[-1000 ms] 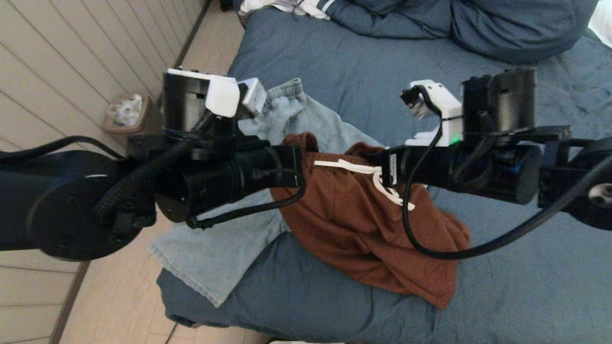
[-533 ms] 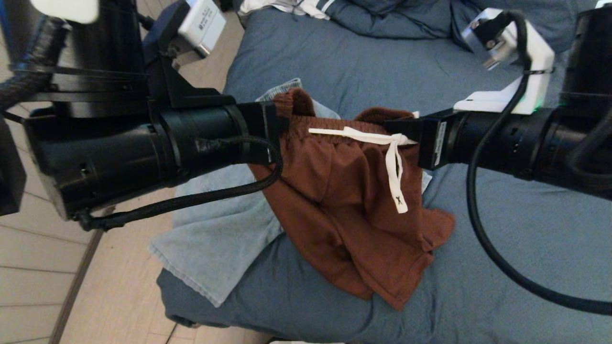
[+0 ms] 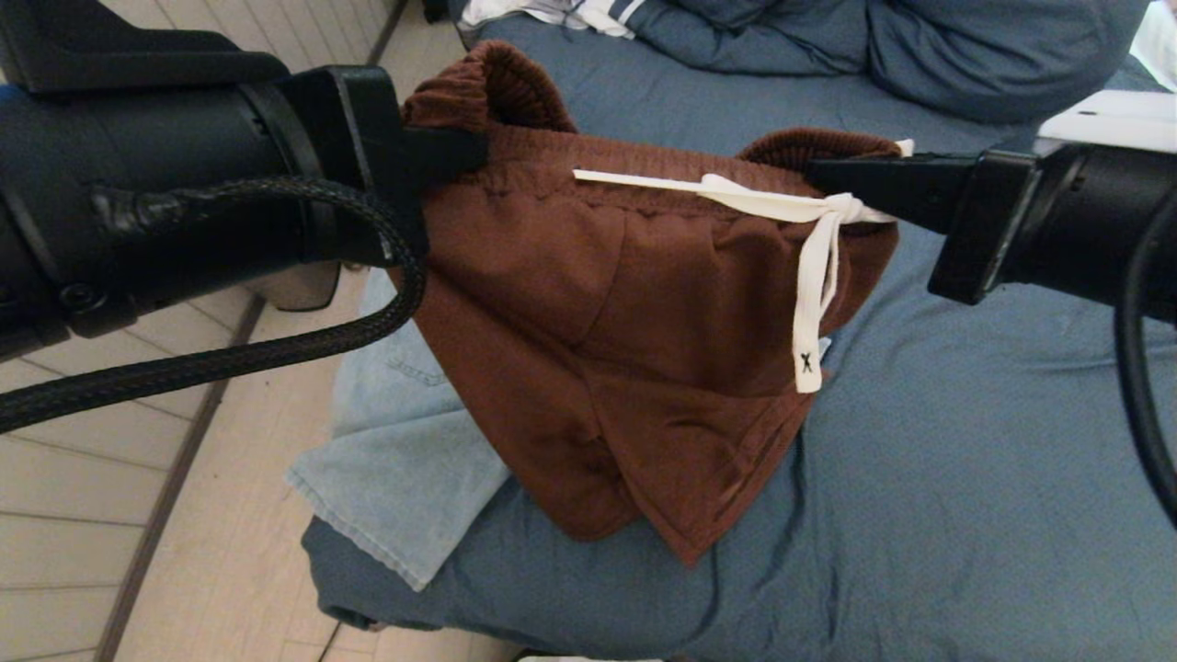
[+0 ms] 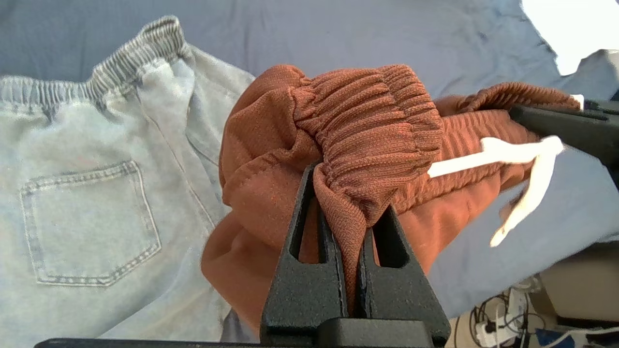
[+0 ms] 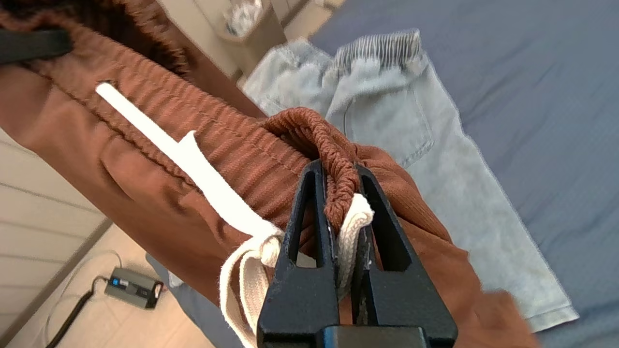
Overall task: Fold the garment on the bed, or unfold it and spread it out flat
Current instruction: Unford the brown shorts
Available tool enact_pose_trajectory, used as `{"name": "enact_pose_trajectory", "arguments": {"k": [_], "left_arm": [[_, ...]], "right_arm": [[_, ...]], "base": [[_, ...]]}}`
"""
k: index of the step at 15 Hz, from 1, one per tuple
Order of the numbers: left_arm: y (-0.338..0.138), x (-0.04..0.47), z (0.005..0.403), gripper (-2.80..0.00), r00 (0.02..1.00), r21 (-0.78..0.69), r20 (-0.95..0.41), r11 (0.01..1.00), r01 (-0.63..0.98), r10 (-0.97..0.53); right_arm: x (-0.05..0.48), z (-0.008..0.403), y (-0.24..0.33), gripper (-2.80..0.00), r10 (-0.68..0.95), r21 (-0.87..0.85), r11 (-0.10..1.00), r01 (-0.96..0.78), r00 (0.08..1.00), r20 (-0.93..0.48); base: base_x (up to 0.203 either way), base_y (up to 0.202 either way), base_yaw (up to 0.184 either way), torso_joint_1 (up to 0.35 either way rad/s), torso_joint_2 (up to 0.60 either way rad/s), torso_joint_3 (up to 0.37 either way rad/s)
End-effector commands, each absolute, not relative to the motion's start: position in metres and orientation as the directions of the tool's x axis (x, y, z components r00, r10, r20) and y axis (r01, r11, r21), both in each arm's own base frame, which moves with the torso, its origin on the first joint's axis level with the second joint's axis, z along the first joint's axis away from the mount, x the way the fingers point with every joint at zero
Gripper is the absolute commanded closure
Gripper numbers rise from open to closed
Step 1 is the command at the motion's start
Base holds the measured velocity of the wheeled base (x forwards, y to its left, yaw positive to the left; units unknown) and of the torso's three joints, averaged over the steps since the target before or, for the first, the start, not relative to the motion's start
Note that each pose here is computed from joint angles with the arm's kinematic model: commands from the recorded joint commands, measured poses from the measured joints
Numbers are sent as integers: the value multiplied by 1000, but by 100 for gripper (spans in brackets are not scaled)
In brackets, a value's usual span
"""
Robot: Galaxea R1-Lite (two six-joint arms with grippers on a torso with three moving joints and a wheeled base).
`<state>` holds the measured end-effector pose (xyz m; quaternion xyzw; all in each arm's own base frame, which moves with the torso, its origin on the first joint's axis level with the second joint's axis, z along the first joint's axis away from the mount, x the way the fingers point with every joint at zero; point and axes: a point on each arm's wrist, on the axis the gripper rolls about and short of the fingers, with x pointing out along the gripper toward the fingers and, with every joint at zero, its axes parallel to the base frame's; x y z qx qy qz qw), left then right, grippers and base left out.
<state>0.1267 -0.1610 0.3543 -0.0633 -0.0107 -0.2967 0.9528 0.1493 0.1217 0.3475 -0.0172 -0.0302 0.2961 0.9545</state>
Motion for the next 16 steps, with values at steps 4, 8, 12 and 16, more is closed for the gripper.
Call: {"name": "enact_pose_trajectory", "arguments": {"k": [4, 8, 12, 16], "left_arm": [[-146, 106, 365, 0, 798, -120, 96, 789, 602, -594], [-147, 104, 365, 0, 792, -120, 95, 782, 611, -604], [-132, 89, 376, 0, 806, -97, 149, 803, 588, -573], [-118, 77, 387, 0, 812, -92, 195, 814, 573, -550]], "right_arm": [[124, 355, 116, 0, 618, -56, 786, -616, 780, 99], [123, 356, 116, 0, 621, -56, 783, -619, 777, 102], [118, 360, 111, 0, 621, -53, 783, -620, 774, 125], [109, 364, 109, 0, 638, -50, 768, -639, 755, 149]], "base": [[0, 0, 0, 0, 0, 0], [0, 0, 0, 0, 0, 0], [0, 0, 0, 0, 0, 0], [0, 0, 0, 0, 0, 0]]}}
